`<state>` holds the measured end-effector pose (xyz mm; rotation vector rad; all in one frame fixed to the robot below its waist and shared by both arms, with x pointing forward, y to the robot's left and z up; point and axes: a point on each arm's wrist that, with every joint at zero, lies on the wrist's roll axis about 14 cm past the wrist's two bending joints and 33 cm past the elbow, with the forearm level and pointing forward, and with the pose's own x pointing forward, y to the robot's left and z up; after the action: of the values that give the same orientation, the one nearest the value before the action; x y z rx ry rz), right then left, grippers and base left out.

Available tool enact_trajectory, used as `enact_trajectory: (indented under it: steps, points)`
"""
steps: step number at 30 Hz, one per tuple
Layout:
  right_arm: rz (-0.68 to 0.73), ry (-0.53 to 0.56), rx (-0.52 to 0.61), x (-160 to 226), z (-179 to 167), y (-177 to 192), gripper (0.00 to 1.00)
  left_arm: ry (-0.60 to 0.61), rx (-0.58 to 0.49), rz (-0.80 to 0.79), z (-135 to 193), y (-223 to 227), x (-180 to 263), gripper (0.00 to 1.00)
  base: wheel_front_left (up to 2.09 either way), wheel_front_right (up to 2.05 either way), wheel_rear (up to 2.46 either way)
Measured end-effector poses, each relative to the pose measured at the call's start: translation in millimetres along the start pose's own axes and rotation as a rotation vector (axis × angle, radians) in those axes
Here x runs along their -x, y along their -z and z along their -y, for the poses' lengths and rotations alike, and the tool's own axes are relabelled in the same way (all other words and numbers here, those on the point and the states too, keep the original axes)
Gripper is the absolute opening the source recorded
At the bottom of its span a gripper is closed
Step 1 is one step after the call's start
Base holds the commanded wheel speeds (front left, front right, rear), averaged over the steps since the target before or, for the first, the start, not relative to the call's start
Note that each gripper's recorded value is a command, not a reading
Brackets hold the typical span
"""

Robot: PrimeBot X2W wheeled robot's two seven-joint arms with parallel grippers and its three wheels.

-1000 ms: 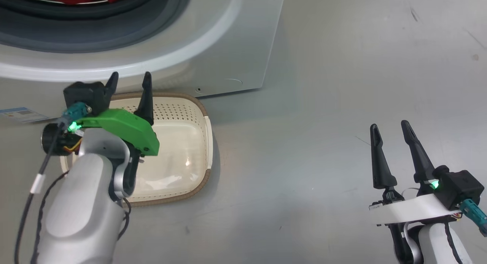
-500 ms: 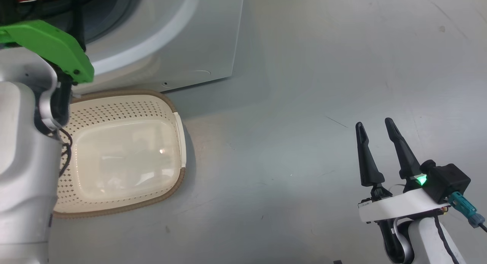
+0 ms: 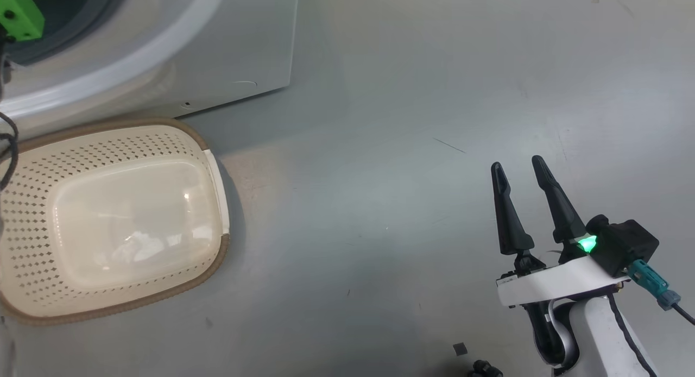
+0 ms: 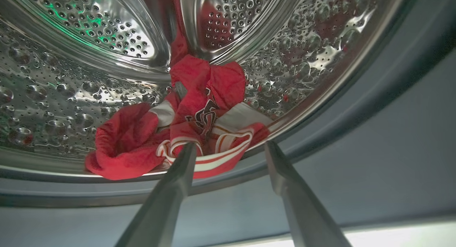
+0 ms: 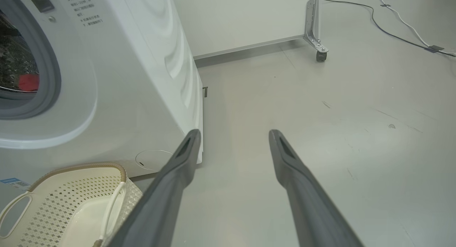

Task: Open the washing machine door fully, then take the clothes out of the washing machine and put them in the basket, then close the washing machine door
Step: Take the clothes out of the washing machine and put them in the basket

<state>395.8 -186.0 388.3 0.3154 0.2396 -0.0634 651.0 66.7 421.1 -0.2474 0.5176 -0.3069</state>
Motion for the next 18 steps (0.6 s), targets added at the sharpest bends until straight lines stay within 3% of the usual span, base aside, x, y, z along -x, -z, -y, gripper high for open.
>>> enact_trajectory:
  steps: [18]
  points:
    - [-0.046,0.05,-0.012,-4,17,14,1.0,-0.043,0.016,-0.084,-20,20,-53,1.0,0.0,0.0,0.0]
